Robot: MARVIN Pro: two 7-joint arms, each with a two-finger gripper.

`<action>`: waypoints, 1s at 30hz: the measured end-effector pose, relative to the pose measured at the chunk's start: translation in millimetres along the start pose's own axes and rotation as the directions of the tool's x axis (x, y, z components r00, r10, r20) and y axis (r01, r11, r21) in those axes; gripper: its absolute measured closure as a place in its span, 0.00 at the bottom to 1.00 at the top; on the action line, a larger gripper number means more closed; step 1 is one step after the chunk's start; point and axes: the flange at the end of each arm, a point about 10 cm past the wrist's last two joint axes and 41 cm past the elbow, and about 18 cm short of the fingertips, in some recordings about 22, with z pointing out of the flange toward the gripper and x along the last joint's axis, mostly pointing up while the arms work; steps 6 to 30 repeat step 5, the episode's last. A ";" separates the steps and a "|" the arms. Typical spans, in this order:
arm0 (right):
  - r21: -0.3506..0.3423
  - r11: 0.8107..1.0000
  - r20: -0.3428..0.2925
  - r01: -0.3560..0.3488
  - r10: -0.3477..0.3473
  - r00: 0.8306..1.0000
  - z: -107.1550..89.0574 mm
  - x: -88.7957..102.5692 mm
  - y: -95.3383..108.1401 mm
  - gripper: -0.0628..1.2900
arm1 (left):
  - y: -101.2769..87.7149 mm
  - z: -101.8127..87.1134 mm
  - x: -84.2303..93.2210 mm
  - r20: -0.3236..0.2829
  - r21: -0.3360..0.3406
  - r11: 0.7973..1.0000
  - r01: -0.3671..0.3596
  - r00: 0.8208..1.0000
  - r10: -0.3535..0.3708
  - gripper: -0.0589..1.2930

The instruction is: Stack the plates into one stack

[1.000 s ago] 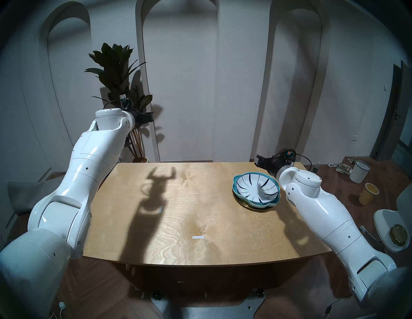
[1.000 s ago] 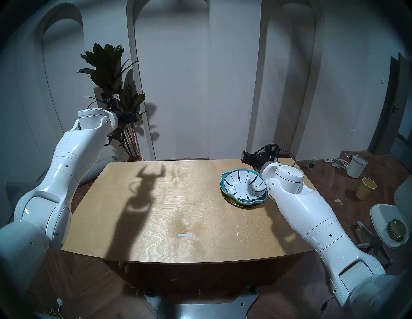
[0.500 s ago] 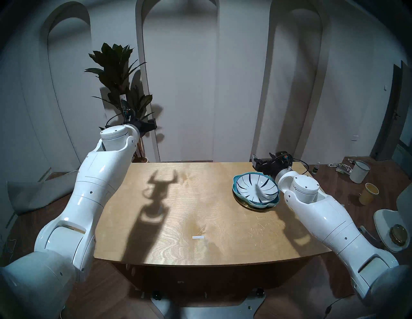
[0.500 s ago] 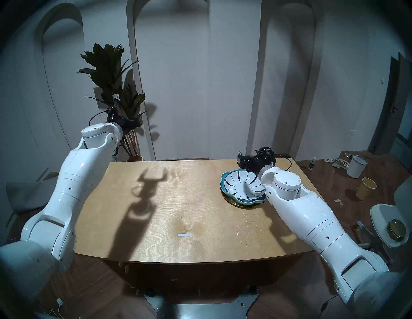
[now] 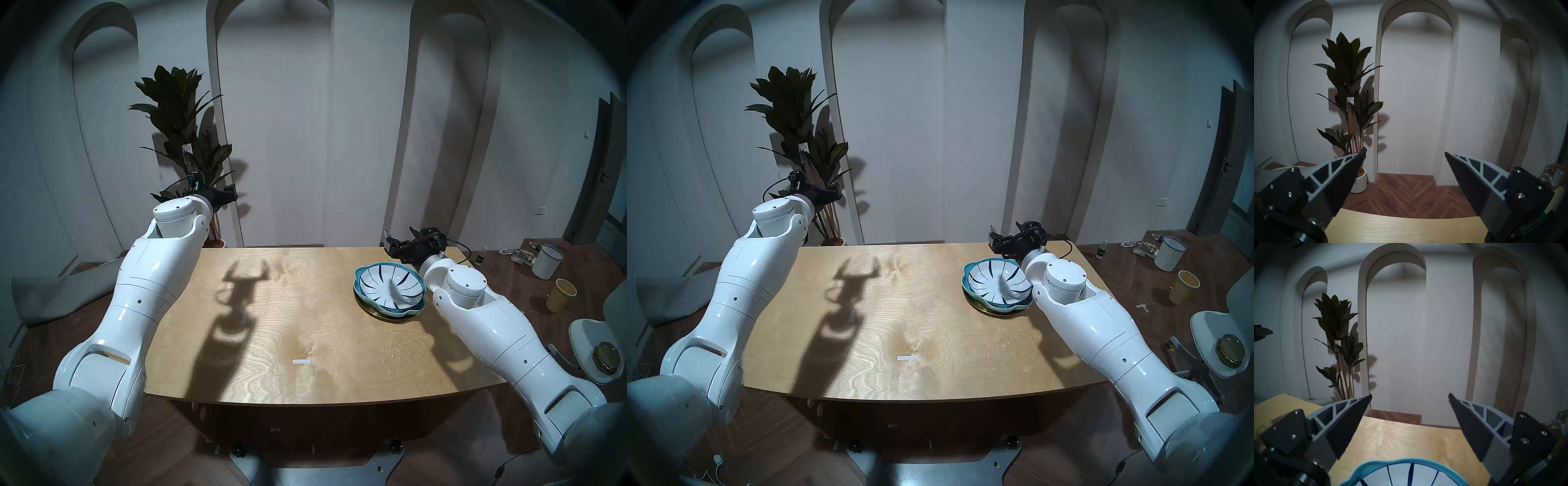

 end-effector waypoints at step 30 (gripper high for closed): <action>0.003 1.000 -0.005 -0.001 0.001 1.000 0.5 0.5 -1.0 0.06 | 0.2 -0.3 0.2 -0.003 -0.003 1.000 0.000 1.000 0.000 0.04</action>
